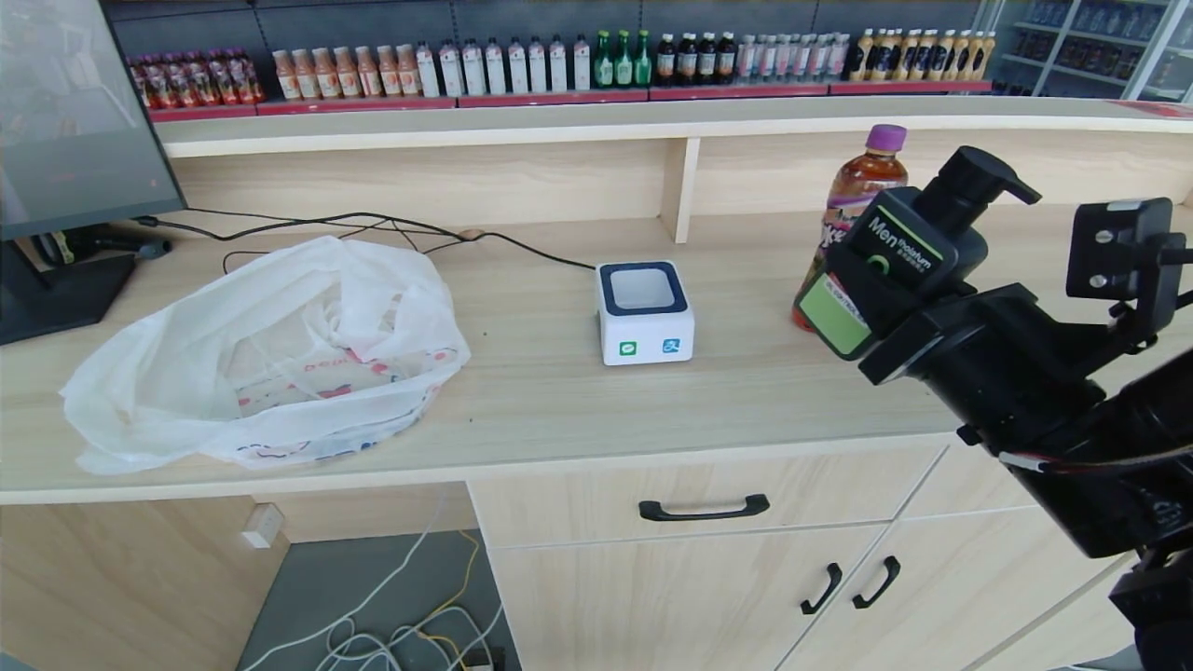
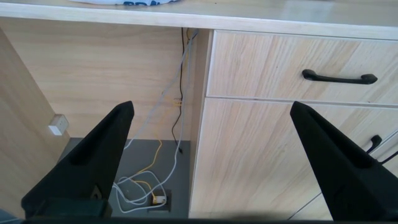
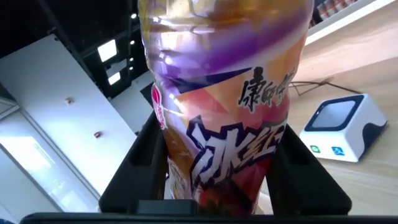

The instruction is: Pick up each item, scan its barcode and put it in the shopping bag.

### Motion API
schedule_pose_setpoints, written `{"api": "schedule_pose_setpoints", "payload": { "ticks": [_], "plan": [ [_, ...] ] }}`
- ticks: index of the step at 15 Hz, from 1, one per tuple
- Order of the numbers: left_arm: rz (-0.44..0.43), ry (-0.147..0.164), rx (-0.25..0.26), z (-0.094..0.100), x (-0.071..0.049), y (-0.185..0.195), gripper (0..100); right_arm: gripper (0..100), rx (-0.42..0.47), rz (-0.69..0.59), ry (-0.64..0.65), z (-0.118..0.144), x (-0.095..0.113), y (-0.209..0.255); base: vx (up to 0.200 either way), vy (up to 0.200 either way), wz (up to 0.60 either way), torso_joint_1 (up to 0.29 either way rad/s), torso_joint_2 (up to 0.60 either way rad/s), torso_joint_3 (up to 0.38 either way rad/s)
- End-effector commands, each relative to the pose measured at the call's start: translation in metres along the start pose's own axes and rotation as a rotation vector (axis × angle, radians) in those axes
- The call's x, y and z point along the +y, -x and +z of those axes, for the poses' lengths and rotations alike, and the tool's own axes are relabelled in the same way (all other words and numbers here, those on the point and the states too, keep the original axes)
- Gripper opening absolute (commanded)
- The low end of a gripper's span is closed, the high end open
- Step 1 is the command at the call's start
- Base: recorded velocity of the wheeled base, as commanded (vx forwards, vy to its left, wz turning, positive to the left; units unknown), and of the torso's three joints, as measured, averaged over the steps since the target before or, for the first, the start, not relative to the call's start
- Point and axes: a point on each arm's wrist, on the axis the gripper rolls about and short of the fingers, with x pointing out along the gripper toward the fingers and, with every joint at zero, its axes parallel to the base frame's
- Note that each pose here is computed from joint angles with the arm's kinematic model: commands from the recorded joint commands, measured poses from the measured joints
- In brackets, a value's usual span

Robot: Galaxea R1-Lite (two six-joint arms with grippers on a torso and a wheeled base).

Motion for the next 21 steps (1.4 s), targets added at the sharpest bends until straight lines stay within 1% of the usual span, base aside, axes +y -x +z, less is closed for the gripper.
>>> {"api": "schedule_pose_setpoints", "payload": {
  "ticks": [1,3,6,10,14,19,21],
  "plan": [
    [0.0,0.0,0.0,0.0,0.0,0.0,100,0,0.019,0.063,-0.023,-0.005,0.018,0.0,0.0,0.0,0.0,0.0,0.0,0.0],
    [0.0,0.0,0.0,0.0,0.0,0.0,100,0,0.021,0.093,-0.02,-0.009,0.024,-0.005,0.0,0.0,0.0,0.0,0.0,0.0],
    [0.0,0.0,0.0,0.0,0.0,0.0,100,0,0.004,0.105,-0.013,-0.008,0.025,-0.013,0.0,0.0,0.0,0.0,0.0,0.0],
    [0.0,0.0,0.0,0.0,0.0,0.0,100,0,0.023,0.145,0.006,-0.006,0.027,-0.009,0.0,0.0,0.0,0.0,0.0,0.0],
    [0.0,0.0,0.0,0.0,0.0,0.0,100,0,0.027,0.15,0.016,-0.007,0.028,-0.009,0.0,0.0,0.0,0.0,0.0,0.0],
    [0.0,0.0,0.0,0.0,0.0,0.0,100,0,0.011,0.157,0.017,-0.002,0.031,-0.007,0.0,0.0,0.0,0.0,0.0,0.0],
    [0.0,0.0,0.0,0.0,0.0,0.0,100,0,0.018,0.157,0.018,-0.001,0.031,-0.003,0.0,0.0,0.0,0.0,0.0,0.0]
  ]
}}
